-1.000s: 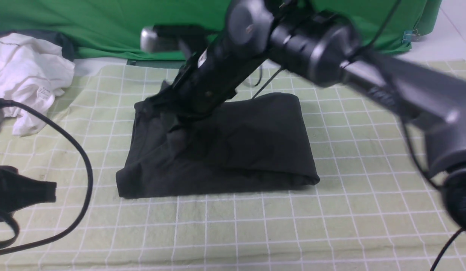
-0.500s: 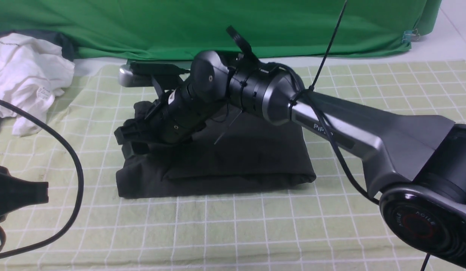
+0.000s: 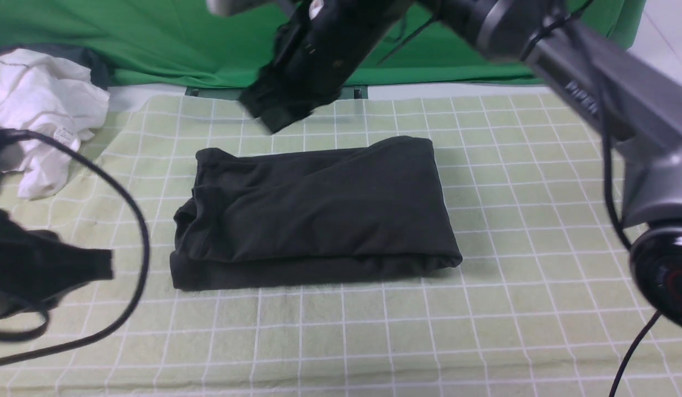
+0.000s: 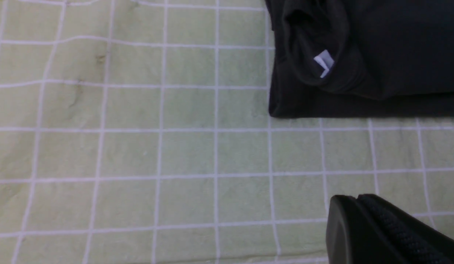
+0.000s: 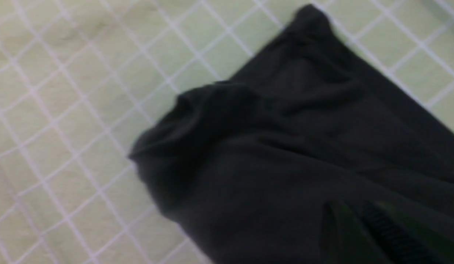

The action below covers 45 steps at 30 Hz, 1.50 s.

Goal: Fold a long-sleeved shirt over a green coffee tablecloth.

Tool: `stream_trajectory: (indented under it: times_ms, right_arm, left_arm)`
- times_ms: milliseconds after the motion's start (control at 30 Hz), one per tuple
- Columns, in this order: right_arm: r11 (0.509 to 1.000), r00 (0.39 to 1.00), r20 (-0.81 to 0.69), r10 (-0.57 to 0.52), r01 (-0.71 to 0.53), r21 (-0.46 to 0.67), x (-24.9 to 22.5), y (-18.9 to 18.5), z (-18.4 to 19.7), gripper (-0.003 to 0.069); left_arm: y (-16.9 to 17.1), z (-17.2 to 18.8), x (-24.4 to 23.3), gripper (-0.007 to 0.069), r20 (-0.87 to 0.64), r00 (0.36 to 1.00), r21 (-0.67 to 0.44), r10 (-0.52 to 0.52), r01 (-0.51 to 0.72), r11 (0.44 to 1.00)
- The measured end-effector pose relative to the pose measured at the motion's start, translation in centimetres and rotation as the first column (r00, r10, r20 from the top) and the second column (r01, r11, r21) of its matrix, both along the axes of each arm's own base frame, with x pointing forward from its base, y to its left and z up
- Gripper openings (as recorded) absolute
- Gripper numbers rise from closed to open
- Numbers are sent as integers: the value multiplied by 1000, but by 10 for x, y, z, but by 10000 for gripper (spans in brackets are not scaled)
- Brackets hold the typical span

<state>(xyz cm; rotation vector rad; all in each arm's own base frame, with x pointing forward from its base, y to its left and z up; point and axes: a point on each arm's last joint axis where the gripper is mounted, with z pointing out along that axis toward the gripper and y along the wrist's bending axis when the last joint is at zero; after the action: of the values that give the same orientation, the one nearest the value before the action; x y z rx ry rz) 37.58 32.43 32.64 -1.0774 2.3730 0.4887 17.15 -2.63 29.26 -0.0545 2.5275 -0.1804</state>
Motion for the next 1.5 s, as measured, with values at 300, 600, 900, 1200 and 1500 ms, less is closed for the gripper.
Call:
stream_trajectory:
  times_ms: [300,600,900,1200,1500]
  right_arm:
    - [988,991,-38,-130,126,-91,15,-66,1,-5]
    - [966,965,-203,-164,116,-229,5,-89,-60,-5]
    - [956,943,-267,-199,128,-263,15,-83,-113,-3]
    - [920,897,-355,-264,124,-371,15,-86,-149,-3]
    - [907,887,-367,-279,118,-404,12,-92,-155,-3]
  left_arm:
    - [-23,-23,73,11,-159,980,-95,-115,101,990]
    - [-54,-25,144,11,-161,967,-82,-199,187,979]
    - [-60,-97,181,11,-326,934,22,-144,160,987]
    - [-45,-125,170,11,-402,915,136,-38,100,986]
    - [-41,-126,162,11,-359,932,145,-41,99,984]
